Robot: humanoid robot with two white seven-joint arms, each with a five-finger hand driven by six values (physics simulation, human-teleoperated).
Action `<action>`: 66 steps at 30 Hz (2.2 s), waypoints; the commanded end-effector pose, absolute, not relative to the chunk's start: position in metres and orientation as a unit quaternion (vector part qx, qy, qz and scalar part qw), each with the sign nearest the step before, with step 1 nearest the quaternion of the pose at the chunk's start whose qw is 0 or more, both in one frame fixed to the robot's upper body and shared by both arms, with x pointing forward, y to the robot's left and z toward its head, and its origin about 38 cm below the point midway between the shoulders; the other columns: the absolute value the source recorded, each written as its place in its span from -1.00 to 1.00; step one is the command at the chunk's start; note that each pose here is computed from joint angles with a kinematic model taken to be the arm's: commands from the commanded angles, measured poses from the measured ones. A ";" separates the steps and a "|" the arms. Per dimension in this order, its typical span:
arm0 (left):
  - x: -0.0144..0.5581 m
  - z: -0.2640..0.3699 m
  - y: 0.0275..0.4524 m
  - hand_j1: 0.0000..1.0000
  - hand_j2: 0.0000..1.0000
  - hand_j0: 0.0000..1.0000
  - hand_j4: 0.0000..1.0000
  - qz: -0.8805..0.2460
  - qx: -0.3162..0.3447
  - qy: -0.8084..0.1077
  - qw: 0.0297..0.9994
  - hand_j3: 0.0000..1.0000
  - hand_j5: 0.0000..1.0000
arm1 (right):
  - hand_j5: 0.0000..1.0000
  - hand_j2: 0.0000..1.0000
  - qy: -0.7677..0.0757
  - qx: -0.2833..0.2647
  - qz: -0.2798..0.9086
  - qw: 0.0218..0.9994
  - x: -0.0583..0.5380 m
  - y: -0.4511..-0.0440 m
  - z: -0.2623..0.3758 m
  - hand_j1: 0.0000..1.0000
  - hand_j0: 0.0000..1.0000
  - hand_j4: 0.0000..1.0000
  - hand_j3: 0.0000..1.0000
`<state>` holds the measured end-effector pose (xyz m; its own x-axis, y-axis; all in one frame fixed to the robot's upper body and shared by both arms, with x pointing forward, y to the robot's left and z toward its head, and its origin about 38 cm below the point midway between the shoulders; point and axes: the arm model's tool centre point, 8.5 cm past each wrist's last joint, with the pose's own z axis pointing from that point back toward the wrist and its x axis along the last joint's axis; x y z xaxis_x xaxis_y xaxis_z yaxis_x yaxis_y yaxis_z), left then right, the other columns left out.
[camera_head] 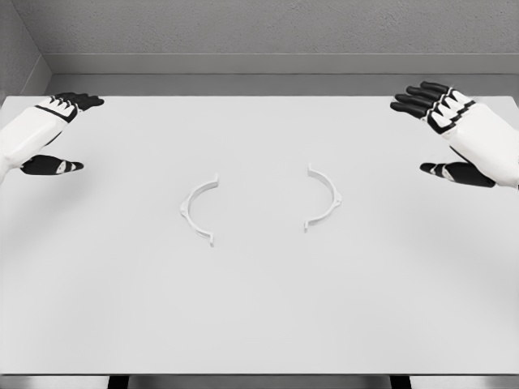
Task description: Assemble PVC drainage pipe clamps
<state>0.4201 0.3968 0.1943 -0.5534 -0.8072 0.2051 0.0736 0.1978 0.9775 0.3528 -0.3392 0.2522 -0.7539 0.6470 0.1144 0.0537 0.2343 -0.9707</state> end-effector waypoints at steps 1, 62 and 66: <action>0.418 0.198 0.398 1.00 1.00 1.00 1.00 -0.577 0.273 -0.669 0.381 1.00 1.00 | 1.00 1.00 -0.739 -0.230 0.576 0.264 0.353 -0.338 0.248 1.00 1.00 1.00 1.00; 0.412 0.139 0.304 1.00 1.00 1.00 1.00 -0.583 0.174 -0.700 0.374 1.00 1.00 | 1.00 1.00 -0.637 -0.158 0.652 0.379 0.443 -0.264 0.119 1.00 1.00 1.00 1.00; 0.413 0.134 0.299 1.00 1.00 1.00 1.00 -0.583 0.167 -0.700 0.377 1.00 1.00 | 1.00 1.00 -0.638 -0.158 0.652 0.378 0.442 -0.263 0.120 1.00 1.00 1.00 1.00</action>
<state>0.4128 0.3009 0.1370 -0.6621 -0.6775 0.3203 0.1972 0.2549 0.9467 0.4424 -0.2632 0.1205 -0.6672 0.6948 0.2684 -0.2871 0.0926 -0.9534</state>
